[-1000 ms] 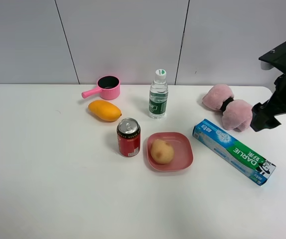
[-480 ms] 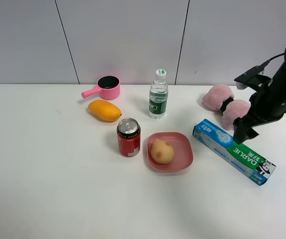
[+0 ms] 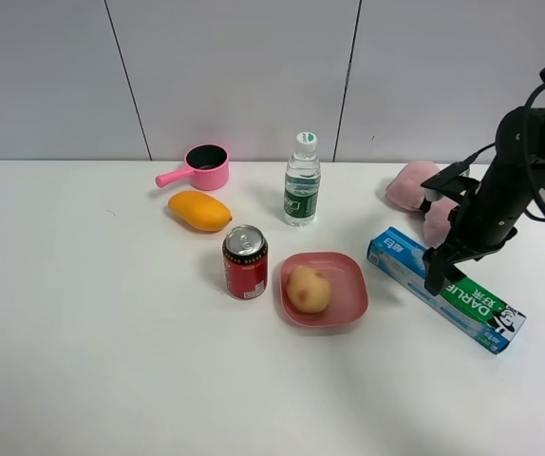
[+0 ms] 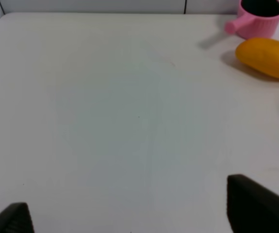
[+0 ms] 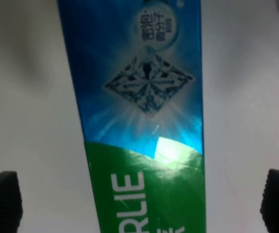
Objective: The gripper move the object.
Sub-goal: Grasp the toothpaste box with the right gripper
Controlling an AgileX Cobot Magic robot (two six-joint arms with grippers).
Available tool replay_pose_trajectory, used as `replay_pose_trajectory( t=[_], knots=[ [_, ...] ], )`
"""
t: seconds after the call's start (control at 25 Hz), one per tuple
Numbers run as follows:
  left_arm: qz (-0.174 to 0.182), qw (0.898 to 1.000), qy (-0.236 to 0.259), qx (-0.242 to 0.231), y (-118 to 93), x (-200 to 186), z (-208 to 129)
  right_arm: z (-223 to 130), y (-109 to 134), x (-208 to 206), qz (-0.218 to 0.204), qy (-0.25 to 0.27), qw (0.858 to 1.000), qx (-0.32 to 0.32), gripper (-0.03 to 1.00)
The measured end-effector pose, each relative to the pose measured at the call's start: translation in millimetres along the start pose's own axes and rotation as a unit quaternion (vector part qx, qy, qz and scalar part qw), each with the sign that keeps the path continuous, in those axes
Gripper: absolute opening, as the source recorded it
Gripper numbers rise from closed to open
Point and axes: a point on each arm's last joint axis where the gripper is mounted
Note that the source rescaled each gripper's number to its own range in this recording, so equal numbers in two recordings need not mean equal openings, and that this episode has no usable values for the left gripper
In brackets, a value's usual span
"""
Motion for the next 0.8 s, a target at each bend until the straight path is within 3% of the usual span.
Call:
replay_pose_trajectory(
  t=[0.4, 0.52, 0.72, 0.8],
  knots=[
    [0.000, 1.000, 0.000, 0.000, 0, 0, 0, 4, -1, 31, 0.009, 0.019, 1.000, -0.003, 1.00],
    [0.000, 1.000, 0.000, 0.000, 0, 0, 0, 6, -2, 34, 0.007, 0.013, 1.000, -0.008, 0.95],
    [0.000, 1.000, 0.000, 0.000, 0, 0, 0, 7, -3, 38, 0.006, 0.010, 1.000, -0.008, 0.72],
    [0.000, 1.000, 0.000, 0.000, 0, 0, 0, 7, -3, 38, 0.006, 0.010, 1.000, -0.008, 0.44]
  ],
)
Point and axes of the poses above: a point on each arm's last joint axis where the gripper is mounted, x pointing out along that axis toward the gripper, y along the wrist's bending axis when the last joint is at zero, z = x × y, and after that the axes turned 12 degrees about x, right-handed
